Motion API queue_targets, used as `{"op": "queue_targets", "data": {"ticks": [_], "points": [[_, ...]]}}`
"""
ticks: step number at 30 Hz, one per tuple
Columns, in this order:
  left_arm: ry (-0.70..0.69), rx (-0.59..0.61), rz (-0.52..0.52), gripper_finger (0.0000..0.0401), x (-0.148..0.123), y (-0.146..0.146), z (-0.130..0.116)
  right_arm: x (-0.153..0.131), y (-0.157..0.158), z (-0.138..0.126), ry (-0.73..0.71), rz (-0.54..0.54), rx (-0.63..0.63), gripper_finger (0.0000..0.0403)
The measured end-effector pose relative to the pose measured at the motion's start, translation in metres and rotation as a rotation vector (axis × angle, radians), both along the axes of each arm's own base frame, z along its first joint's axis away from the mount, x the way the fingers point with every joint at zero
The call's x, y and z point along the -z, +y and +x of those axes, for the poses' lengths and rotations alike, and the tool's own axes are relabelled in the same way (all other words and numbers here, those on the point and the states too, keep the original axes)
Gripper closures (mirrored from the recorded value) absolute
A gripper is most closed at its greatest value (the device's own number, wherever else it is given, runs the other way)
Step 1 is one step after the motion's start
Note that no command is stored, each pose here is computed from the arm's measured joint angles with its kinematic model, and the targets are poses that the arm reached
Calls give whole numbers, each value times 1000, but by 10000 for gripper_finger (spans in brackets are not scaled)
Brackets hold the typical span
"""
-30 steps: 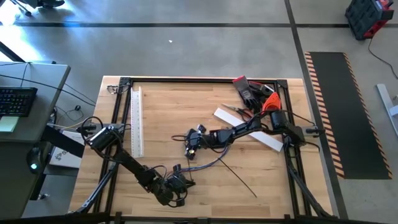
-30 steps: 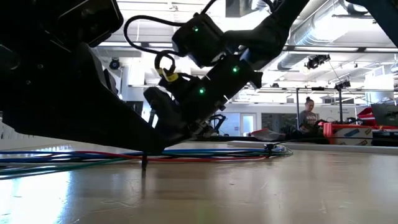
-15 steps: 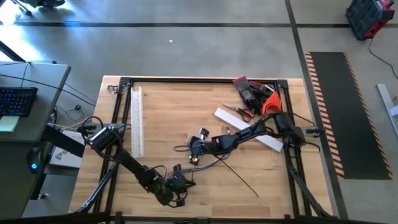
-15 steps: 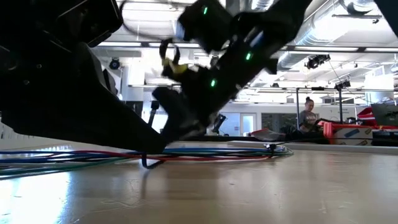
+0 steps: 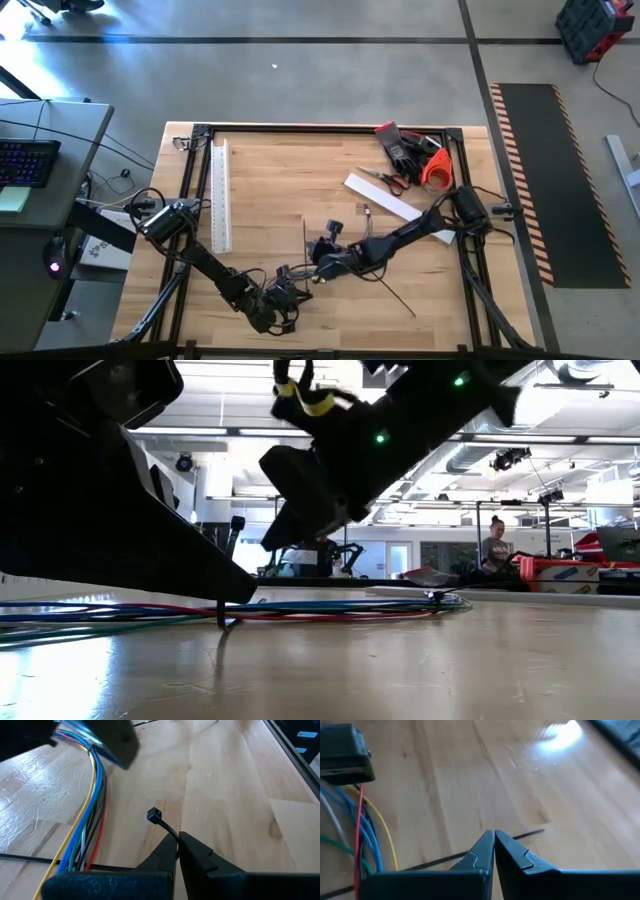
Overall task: Ziptie cables
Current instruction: Wrap the zip tie on the cable
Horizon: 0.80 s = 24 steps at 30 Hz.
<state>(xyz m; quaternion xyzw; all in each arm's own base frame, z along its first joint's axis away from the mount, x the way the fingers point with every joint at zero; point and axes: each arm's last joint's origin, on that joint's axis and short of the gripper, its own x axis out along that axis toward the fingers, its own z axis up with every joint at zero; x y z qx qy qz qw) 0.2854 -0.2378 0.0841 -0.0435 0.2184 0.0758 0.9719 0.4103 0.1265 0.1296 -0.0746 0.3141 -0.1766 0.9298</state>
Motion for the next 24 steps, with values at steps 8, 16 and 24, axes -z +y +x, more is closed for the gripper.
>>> {"op": "queue_targets", "data": {"ticks": [8,16,24], "points": [[3,2,3,401,0,0,0,6,-78,19,76,218,-55,337],[7,8,1,401,0,0,0,34,-136,30,69,452,-94,289],[14,7,4,401,1,0,0,47,-122,27,152,541,-168,289]]}}
